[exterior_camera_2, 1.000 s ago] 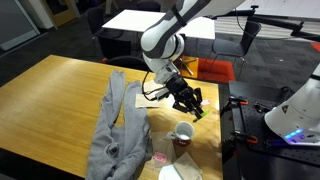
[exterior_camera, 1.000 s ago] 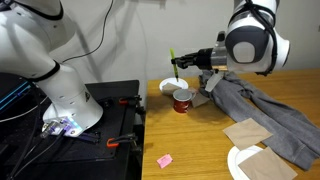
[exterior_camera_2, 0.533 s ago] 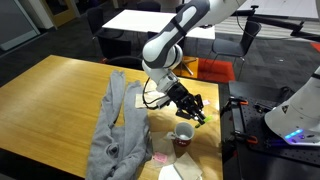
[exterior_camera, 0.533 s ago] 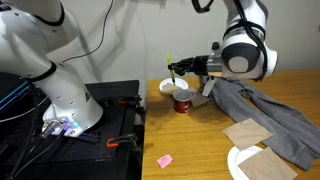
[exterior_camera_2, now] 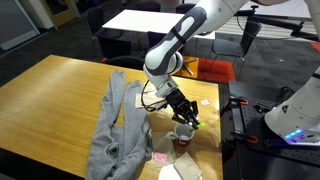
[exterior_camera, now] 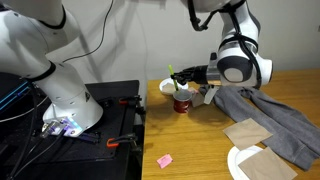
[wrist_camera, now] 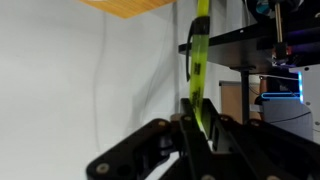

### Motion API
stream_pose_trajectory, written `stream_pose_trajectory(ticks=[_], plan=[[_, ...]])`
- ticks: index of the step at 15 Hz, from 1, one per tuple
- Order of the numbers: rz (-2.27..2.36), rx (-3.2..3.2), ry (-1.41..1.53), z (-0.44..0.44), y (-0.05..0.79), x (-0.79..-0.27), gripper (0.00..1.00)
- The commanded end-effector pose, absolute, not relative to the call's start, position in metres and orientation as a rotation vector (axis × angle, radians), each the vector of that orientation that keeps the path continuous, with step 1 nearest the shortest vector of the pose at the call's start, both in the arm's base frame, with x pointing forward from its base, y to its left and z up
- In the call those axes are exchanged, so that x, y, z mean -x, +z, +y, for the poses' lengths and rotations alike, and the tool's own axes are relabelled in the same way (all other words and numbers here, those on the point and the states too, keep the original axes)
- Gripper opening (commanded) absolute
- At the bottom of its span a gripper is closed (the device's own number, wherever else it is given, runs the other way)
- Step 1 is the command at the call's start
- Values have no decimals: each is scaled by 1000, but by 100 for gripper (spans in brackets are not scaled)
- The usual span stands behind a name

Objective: Put the yellow pen inside the maroon mug

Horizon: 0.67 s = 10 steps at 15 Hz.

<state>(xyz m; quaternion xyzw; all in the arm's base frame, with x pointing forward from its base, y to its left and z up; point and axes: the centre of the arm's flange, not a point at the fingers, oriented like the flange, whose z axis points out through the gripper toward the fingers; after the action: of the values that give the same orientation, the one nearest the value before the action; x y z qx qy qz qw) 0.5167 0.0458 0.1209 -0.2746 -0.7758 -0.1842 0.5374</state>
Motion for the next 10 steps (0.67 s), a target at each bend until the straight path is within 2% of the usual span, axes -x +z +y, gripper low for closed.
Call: stream_pose_trajectory(ticks=[1, 10], plan=[[-1884, 665, -461, 44, 119, -518, 4], [-1892, 760, -420, 32, 98, -522, 4]])
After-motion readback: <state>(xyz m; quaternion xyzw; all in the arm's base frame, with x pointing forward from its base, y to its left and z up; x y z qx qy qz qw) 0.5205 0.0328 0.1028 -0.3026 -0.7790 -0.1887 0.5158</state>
